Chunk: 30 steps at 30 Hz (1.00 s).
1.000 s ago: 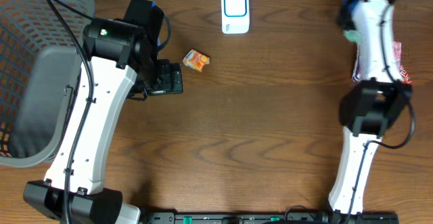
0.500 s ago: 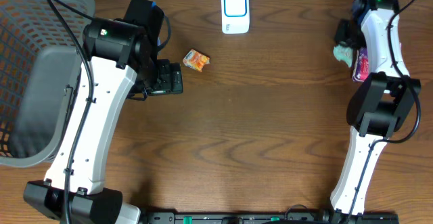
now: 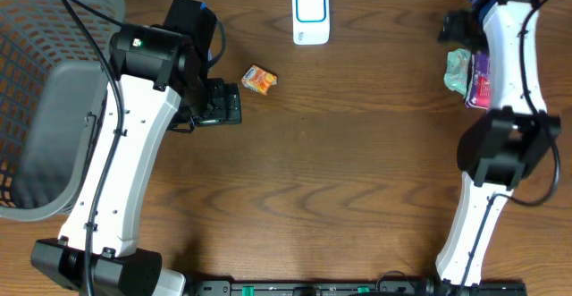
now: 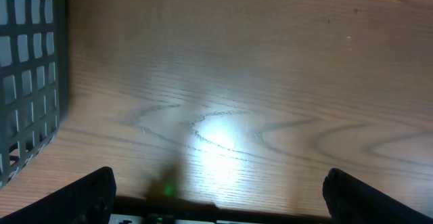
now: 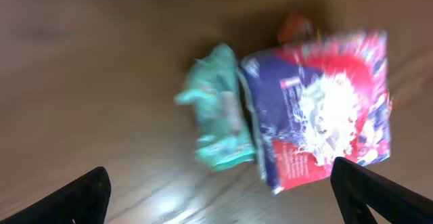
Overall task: Scan the item barcode
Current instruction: 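Move the right gripper leftward past the scanner toward the orange packet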
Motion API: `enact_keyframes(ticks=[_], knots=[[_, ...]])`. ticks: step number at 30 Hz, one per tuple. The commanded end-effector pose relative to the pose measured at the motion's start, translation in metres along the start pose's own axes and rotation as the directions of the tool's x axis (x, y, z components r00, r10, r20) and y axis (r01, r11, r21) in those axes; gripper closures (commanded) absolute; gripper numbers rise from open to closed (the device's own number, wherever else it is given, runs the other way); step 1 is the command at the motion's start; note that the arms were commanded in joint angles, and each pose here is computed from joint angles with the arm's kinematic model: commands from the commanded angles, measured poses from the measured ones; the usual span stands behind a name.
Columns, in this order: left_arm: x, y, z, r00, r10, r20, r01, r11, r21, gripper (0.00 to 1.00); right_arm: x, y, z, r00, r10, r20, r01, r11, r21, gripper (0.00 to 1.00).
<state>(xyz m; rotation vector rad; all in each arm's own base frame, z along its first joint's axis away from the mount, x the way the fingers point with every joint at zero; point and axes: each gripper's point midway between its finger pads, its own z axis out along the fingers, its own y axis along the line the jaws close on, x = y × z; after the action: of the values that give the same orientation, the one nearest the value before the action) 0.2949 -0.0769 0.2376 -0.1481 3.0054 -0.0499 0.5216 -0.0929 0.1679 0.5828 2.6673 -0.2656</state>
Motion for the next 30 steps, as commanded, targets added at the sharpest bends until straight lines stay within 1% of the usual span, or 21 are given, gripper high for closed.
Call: enact_keyframes(ticks=[1,4,6,7,8,11,14,15,17,22,30], knots=[[-0.001,0.001,0.0,1.0,-0.001,0.001,0.001,1.0,-0.007,0.02,-0.024,0.025,-0.103,0.982,-0.007,0.19,0.043,0.982,-0.186,0.01],[-0.001,0.001,0.0,1.0,-0.002,0.001,0.002,1.0,-0.007,0.02,-0.024,0.046,-0.156,0.964,-0.002,0.267,0.089,0.945,-0.315,0.02],[-0.001,0.001,0.0,1.0,-0.001,0.001,0.001,1.0,-0.007,0.02,-0.021,0.058,-0.189,0.95,0.001,0.311,0.126,0.913,-0.389,0.01],[-0.001,0.001,0.0,1.0,-0.001,0.001,0.001,1.0,-0.006,0.02,-0.016,0.073,-0.219,0.938,-0.003,0.345,0.174,0.868,-0.466,0.01],[-0.001,0.001,0.0,1.0,-0.001,0.001,0.001,1.0,-0.007,0.02,-0.011,0.081,-0.233,0.933,-0.007,0.36,0.201,0.84,-0.503,0.01],[-0.001,0.001,0.0,1.0,-0.001,0.001,0.001,1.0,-0.007,0.02,0.006,0.105,-0.261,0.927,-0.039,0.372,0.266,0.768,-0.583,0.01],[-0.001,0.001,0.0,1.0,-0.001,0.001,0.001,1.0,-0.006,0.02,0.03,0.132,-0.272,0.934,-0.099,0.344,0.311,0.698,-0.645,0.01],[-0.001,0.001,0.0,1.0,-0.001,0.001,0.001,1.0,-0.006,0.02,0.041,0.14,-0.272,0.938,-0.126,0.323,0.318,0.683,-0.657,0.01],[-0.001,0.001,0.0,1.0,-0.001,0.001,0.001,1.0,-0.007,0.02,0.068,0.154,-0.264,0.945,-0.198,0.261,0.324,0.68,-0.658,0.01],[-0.001,0.001,0.0,1.0,-0.001,0.001,0.001,1.0,-0.006,0.02,0.103,0.176,-0.244,0.937,-0.299,0.182,0.343,0.685,-0.643,0.01],[-0.001,0.001,0.0,1.0,-0.001,0.001,0.001,1.0,-0.006,0.02,0.164,0.195,-0.184,0.893,-0.449,0.014,0.375,0.729,-0.573,0.01]])
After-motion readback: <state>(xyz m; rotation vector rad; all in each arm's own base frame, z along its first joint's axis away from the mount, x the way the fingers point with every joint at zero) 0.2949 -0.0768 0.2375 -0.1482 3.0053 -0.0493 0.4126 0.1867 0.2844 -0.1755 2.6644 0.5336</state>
